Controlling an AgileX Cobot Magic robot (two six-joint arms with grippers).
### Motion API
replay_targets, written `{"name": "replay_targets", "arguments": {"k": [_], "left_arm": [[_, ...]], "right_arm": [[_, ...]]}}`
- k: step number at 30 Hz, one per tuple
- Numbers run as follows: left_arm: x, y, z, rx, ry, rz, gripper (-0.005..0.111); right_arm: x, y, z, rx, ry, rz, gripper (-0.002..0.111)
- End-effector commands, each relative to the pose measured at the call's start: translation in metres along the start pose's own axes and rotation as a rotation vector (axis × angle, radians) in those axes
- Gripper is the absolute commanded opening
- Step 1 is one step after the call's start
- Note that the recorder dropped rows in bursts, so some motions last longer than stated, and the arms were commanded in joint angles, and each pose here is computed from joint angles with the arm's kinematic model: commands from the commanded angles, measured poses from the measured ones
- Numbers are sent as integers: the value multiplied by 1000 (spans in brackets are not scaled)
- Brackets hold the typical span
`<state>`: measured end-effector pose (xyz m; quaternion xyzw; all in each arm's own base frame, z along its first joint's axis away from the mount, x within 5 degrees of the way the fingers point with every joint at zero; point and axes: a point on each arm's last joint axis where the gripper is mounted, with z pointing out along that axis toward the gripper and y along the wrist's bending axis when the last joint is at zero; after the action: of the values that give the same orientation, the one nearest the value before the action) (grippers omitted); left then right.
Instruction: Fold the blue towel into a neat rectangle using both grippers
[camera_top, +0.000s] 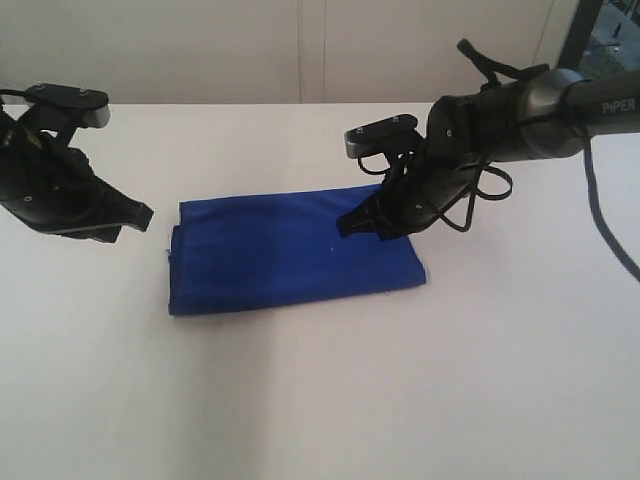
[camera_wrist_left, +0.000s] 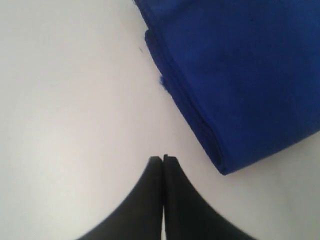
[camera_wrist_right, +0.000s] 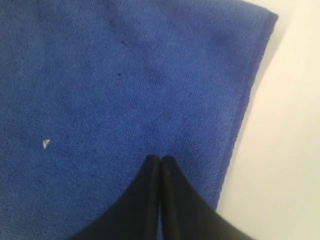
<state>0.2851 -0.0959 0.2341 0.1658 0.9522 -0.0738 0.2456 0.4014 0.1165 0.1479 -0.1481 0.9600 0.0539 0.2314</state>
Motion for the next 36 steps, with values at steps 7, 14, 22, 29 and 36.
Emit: {"name": "replay_targets", "arguments": {"k": [7, 14, 22, 29, 36], "left_arm": [[20, -2, -17, 3, 1, -18, 0], [31, -2, -16, 2, 17, -47, 0], [42, -3, -18, 3, 33, -48, 0], [49, -3, -14, 4, 56, -52, 0], [48, -3, -15, 4, 43, -53, 0]], "right_arm": [[11, -2, 8, 4, 88, 20, 0], [18, -7, 6, 67, 167, 83, 0], [28, -8, 4, 99, 270, 183, 0], [34, -8, 2, 110, 340, 212, 0], [26, -8, 1, 103, 257, 219, 0]]}}
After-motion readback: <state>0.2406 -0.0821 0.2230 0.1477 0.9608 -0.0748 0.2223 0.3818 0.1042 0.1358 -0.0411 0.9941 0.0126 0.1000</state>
